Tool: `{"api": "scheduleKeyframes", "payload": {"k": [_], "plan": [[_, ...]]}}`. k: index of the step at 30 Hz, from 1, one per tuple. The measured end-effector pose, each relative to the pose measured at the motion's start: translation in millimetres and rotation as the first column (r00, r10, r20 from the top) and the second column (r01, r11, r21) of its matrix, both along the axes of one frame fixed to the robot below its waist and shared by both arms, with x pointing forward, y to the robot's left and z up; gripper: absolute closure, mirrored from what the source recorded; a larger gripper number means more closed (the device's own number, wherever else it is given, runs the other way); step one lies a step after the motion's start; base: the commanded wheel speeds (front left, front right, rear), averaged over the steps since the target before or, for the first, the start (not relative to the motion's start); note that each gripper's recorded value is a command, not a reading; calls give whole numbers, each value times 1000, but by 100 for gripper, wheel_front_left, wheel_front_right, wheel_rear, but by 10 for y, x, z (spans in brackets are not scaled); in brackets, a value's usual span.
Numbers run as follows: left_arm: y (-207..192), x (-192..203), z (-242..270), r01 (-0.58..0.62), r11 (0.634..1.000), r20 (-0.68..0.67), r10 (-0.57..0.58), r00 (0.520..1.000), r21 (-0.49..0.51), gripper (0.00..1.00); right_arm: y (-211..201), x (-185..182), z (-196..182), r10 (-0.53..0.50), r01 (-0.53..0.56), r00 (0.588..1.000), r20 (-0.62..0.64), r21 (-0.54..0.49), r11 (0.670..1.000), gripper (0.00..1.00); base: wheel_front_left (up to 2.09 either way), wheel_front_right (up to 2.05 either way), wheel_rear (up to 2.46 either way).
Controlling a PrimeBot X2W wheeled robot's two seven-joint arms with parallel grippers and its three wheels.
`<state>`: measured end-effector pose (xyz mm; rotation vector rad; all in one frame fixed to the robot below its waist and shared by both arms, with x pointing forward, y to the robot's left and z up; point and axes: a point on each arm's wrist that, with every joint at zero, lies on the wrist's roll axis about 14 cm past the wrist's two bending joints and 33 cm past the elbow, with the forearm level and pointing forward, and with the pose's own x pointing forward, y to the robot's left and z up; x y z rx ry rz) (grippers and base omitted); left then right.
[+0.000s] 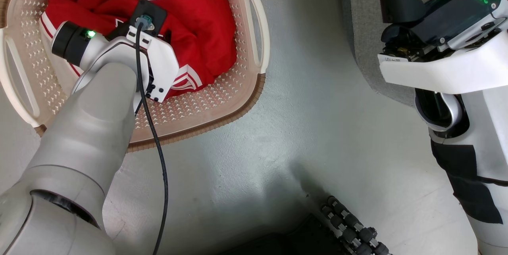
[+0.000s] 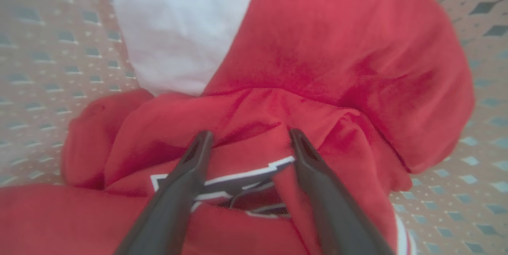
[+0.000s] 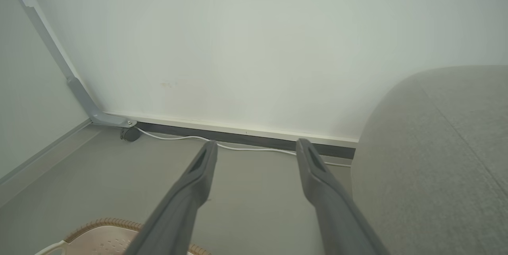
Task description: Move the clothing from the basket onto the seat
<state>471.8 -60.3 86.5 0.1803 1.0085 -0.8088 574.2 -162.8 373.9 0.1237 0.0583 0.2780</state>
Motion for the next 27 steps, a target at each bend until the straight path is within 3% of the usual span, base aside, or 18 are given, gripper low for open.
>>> {"api": "scheduleKeyframes", "payload": {"k": [6,7,8,27], "plan": [[49,-33,-58,14,999,-42,-11,999,52,0,12,6,-31,0,0,1000,-3,6,1000,0,0,0,0],[59,-43,-65,17,998,-49,-14,999,62,64,15,6,-28,0,0,1000,-3,7,1000,0,0,0,0],[65,-45,-65,17,998,-52,-13,999,67,100,17,7,-22,1,-1,1000,-1,8,1000,0,0,0,0],[33,43,359,-74,995,54,78,995,-73,100,-100,23,173,-15,15,1000,23,-22,1000,0,0,0,0]]}}
